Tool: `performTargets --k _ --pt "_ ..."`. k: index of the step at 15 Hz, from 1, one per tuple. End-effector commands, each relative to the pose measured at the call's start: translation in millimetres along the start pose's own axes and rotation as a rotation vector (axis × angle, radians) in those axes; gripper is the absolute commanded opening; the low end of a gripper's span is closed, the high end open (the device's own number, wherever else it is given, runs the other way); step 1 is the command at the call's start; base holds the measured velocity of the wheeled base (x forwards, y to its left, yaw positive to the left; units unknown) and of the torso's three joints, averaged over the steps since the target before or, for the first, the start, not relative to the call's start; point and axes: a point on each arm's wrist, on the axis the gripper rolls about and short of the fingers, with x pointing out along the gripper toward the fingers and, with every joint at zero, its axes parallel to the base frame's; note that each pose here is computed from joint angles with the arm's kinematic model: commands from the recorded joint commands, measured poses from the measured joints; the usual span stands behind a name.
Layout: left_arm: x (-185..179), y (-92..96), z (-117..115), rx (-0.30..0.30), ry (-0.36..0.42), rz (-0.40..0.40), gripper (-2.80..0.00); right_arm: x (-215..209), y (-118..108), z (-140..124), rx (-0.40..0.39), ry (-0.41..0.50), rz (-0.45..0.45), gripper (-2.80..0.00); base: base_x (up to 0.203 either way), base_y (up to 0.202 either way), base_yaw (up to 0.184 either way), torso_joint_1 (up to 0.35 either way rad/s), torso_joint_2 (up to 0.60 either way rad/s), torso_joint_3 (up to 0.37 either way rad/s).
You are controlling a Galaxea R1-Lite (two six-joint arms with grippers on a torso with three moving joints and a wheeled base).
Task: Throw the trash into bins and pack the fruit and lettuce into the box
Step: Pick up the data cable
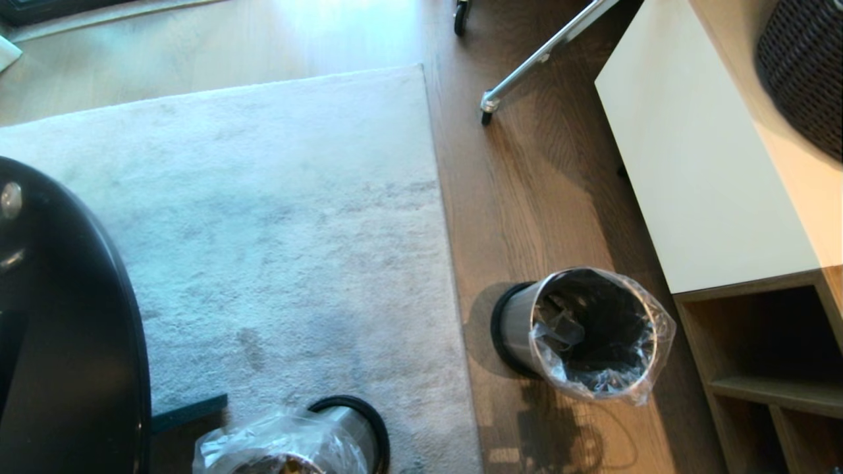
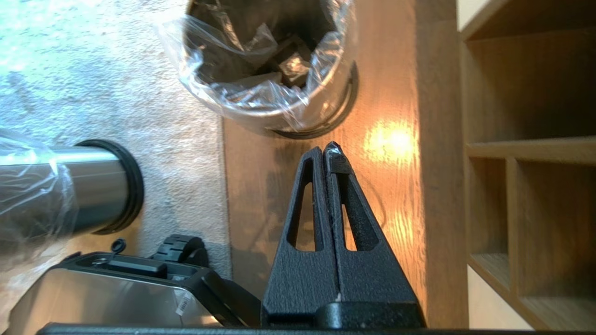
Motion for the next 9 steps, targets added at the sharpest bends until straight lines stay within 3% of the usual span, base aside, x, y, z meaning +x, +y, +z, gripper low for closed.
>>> performTargets --k 1,3,5,9 --pt "0.1 0.0 0.1 0.000 0.001 0.000 -2.80 -17.9 2.0 -13.0 -0.007 -0.085 -0.021 -2.80 0.000 0.000 0.000 0.000 0.00 0.000" --pt "0.1 0.0 0.1 0.000 0.001 0.001 -2.80 -24.1 2.1 -17.0 -0.005 -0.097 -0.065 -2.80 0.000 0.000 0.000 0.000 0.00 0.000" --pt "0.1 0.0 0.1 0.000 0.001 0.000 -2.80 -23.2 -0.3 -24.4 -0.011 -0.101 -0.163 -2.80 0.000 0.000 0.000 0.000 0.00 0.000" --pt "0.1 0.0 0.1 0.000 0.001 0.000 -2.80 -22.3 -0.4 -25.3 -0.003 -0.108 -0.159 -2.80 0.000 0.000 0.000 0.000 0.00 0.000"
